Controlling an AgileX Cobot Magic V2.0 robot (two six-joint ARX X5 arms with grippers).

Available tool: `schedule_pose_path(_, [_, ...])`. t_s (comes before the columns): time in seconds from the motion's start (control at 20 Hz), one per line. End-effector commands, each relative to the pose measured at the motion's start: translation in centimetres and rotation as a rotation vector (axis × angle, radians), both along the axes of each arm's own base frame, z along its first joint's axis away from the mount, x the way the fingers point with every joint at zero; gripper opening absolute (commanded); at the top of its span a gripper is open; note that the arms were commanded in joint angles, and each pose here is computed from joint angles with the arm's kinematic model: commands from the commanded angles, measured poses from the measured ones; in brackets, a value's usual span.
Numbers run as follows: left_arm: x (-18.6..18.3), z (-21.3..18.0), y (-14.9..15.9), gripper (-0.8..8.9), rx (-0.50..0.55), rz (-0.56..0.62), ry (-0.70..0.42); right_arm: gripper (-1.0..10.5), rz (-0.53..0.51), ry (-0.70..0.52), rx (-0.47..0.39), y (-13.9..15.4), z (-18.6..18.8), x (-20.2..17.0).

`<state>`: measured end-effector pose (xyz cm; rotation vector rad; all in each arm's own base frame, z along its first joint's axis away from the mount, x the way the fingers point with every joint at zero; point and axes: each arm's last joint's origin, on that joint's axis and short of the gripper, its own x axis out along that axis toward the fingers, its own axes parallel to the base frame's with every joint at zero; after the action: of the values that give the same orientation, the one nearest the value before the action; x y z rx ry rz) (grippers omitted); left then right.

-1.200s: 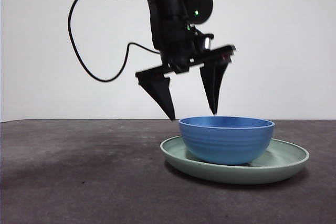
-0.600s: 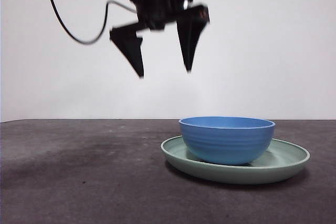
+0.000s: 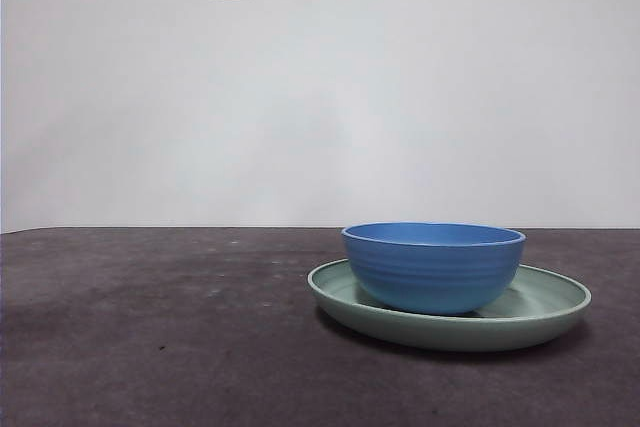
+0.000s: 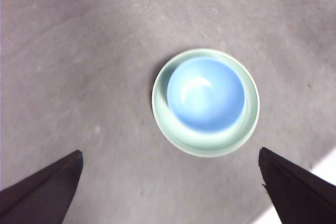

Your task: Pick up the blue bowl, put it on the green plate, put it on desk

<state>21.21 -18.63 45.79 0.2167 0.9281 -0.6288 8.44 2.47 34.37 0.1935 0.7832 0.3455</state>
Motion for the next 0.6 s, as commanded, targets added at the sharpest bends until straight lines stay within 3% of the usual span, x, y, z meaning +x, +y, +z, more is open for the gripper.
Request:
schedule_pose_path(0.05, [-2.0, -0.6, 1.5, 6.58, 0.051, -0.027, 0.03, 6.1, 0.014, 0.021, -0.021, 0.3, 0.1, 1.5])
schedule_pose_path(0.2, [-4.6, -2.5, 3.8, 6.57, 0.075, -0.031, 0.054, 6.1, 0.029, 0.104, -0.033, 0.9, -0.8, 4.1])
schedule_pose_path(0.4, [-8.1, -5.5, 6.8, 6.57, -0.017, -0.011, -0.008, 6.1, 0.101, 0.233, -0.002, 2.0, -2.6, 7.8])
schedule_pose_path(0.6, [-11.2, -7.2, 9.6, 6.57, -0.09, -0.011, -0.09, 6.1, 0.132, 0.321, -0.036, 2.7, -4.9, 11.0])
